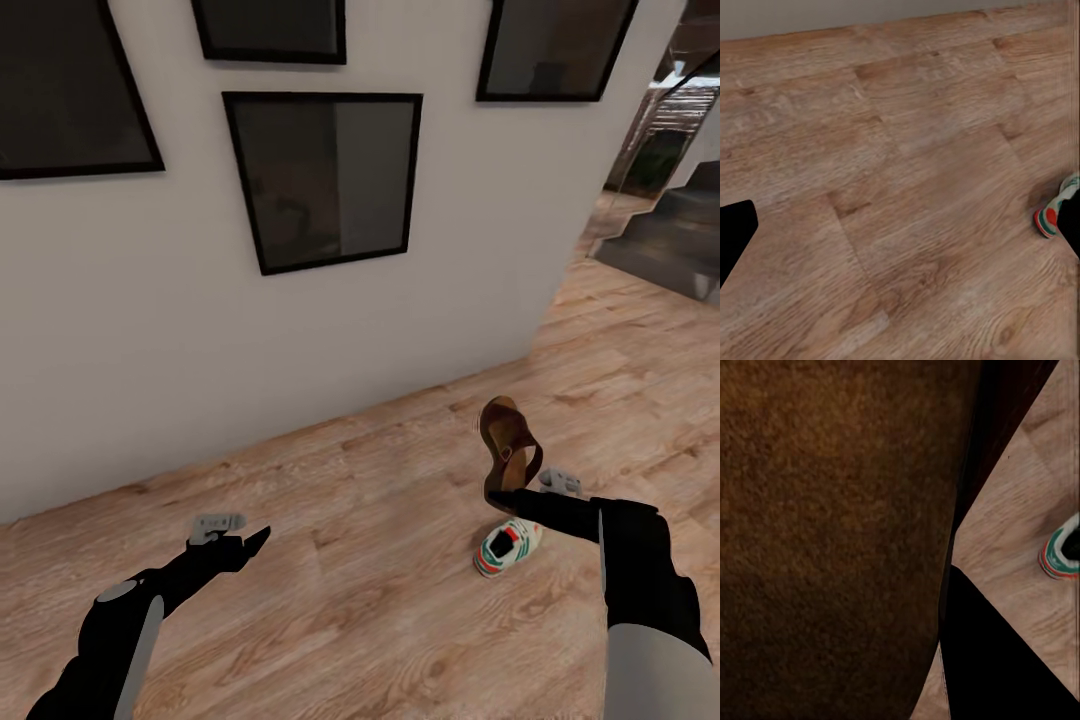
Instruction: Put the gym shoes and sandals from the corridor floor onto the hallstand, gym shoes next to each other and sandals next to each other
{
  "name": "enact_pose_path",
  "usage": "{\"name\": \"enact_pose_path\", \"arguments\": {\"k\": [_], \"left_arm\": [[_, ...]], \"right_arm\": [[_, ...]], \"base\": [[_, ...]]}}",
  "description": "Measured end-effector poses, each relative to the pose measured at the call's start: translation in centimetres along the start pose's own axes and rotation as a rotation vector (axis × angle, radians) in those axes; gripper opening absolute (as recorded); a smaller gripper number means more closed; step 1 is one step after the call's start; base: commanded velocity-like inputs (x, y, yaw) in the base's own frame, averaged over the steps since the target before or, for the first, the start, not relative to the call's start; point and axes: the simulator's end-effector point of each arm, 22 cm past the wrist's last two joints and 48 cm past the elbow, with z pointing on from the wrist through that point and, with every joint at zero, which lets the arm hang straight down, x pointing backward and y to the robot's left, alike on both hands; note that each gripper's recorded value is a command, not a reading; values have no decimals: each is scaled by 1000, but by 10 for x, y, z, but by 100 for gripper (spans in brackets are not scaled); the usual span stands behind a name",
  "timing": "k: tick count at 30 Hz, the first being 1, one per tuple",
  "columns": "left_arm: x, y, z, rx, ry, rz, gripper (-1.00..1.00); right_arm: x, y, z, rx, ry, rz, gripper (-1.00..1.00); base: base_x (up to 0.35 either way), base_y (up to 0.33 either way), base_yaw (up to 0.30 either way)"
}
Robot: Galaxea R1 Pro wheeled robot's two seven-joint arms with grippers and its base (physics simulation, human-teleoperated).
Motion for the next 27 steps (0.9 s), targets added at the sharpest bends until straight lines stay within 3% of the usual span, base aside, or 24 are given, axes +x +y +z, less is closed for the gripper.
{"name": "enact_pose_path", "arguments": {"k": [17, 27], "left_arm": [[-5, -1, -3, 1, -10, 4, 100], [-8, -2, -4, 2, -16, 5, 100]], "right_arm": [[-4, 3, -4, -3, -10, -4, -100], [-7, 4, -6, -6, -17, -4, -100]], "base": [[13, 17, -300], [217, 183, -294]]}}
